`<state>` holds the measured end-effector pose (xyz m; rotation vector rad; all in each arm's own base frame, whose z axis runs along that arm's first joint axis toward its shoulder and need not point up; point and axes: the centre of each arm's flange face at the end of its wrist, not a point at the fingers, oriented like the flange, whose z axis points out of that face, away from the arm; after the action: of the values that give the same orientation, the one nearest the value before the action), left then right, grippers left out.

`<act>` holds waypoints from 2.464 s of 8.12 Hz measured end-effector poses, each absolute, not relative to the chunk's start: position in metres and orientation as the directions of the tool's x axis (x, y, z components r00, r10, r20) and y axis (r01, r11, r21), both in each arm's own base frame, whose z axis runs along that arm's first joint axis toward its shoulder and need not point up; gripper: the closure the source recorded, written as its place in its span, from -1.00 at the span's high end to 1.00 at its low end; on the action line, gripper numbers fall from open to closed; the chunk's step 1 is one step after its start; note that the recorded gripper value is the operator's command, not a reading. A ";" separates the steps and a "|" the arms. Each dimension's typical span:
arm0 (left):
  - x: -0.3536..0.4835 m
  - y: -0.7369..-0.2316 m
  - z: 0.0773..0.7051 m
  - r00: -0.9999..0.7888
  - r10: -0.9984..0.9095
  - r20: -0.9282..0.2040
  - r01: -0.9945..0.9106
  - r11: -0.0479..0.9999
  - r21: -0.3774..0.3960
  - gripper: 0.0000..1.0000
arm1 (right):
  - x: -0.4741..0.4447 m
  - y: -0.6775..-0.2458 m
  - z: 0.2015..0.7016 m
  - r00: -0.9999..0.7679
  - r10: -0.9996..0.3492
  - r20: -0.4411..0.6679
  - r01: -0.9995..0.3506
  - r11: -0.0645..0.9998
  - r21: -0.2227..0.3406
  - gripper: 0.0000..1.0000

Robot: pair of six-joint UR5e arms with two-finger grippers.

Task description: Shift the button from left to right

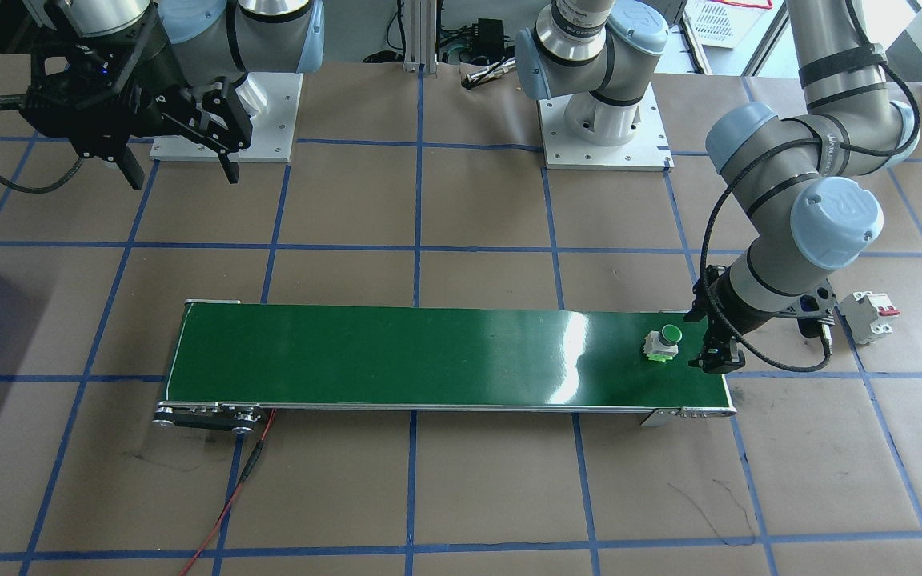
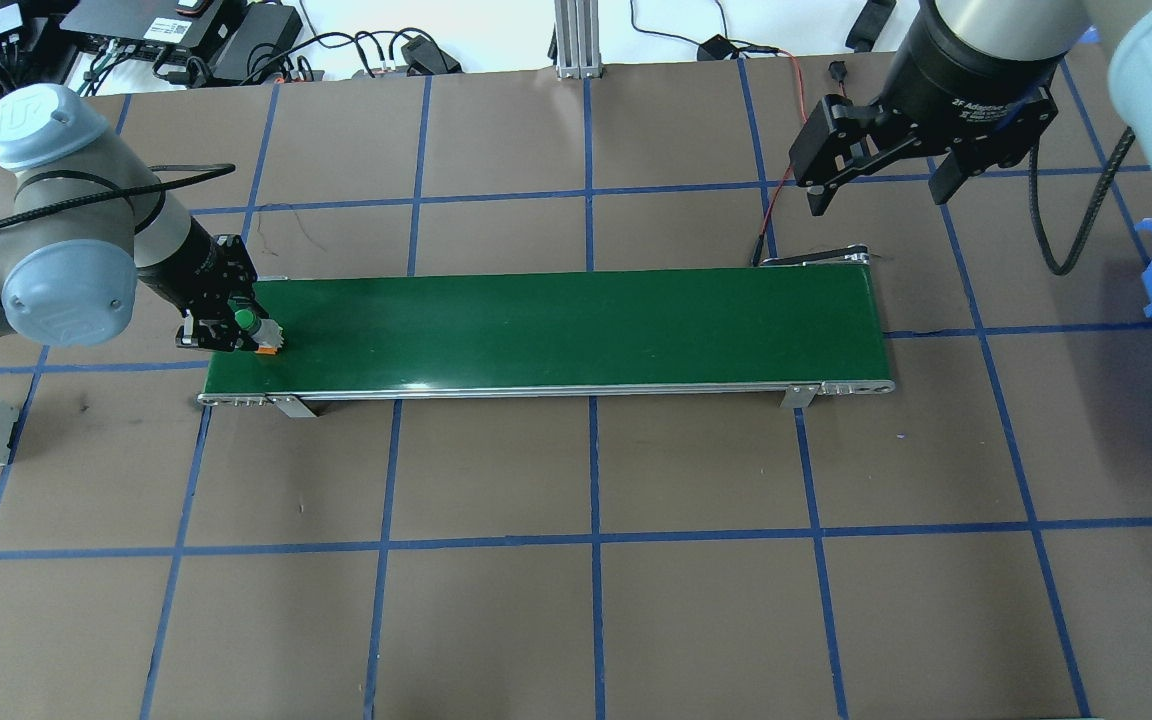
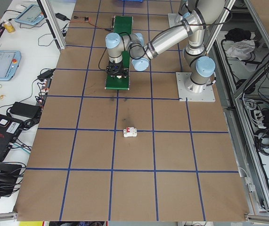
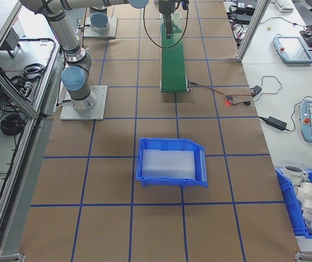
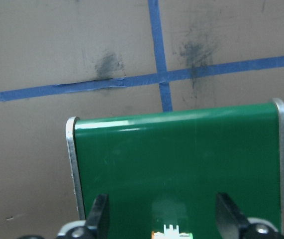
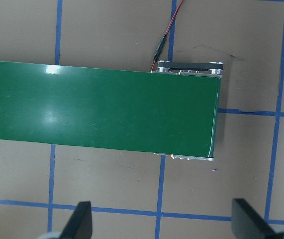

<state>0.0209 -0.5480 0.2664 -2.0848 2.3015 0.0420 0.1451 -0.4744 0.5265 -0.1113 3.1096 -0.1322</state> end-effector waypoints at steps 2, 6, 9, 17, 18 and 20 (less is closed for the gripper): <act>0.022 -0.548 0.267 -0.105 -0.993 -0.048 -0.994 0.105 -0.018 0.78 | 0.145 -0.475 0.526 -0.997 -0.072 -0.025 -0.070 0.994 -0.085 1.00; 0.022 -0.564 0.305 -0.342 -0.940 0.024 -0.939 0.340 -0.061 0.88 | 0.147 -0.496 0.500 -0.996 -0.076 -0.045 -0.073 0.996 -0.052 1.00; -0.027 -0.574 0.386 -0.629 -0.778 0.002 -0.776 0.627 -0.071 1.00 | 0.149 -0.541 0.405 -0.992 -0.111 -0.053 -0.112 0.993 0.024 1.00; -0.147 -0.535 0.566 -0.942 -0.332 -0.046 -0.322 0.936 -0.143 1.00 | 0.156 -0.557 0.317 -0.993 -0.052 -0.109 -0.058 0.997 0.053 1.00; -0.149 -0.532 0.568 -0.945 -0.327 -0.021 -0.322 0.937 -0.134 1.00 | 0.158 -0.554 0.321 -0.992 -0.040 -0.120 -0.047 0.998 0.052 1.00; -0.153 -0.529 0.568 -0.961 -0.277 0.006 -0.275 0.953 -0.125 1.00 | 0.160 -0.552 0.323 -0.992 -0.025 -0.127 -0.032 0.998 0.054 1.00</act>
<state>-0.1535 -0.5293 0.5681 -0.4372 3.0935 -0.1960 0.1600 -0.5520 0.3233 -0.0431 3.0133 0.0845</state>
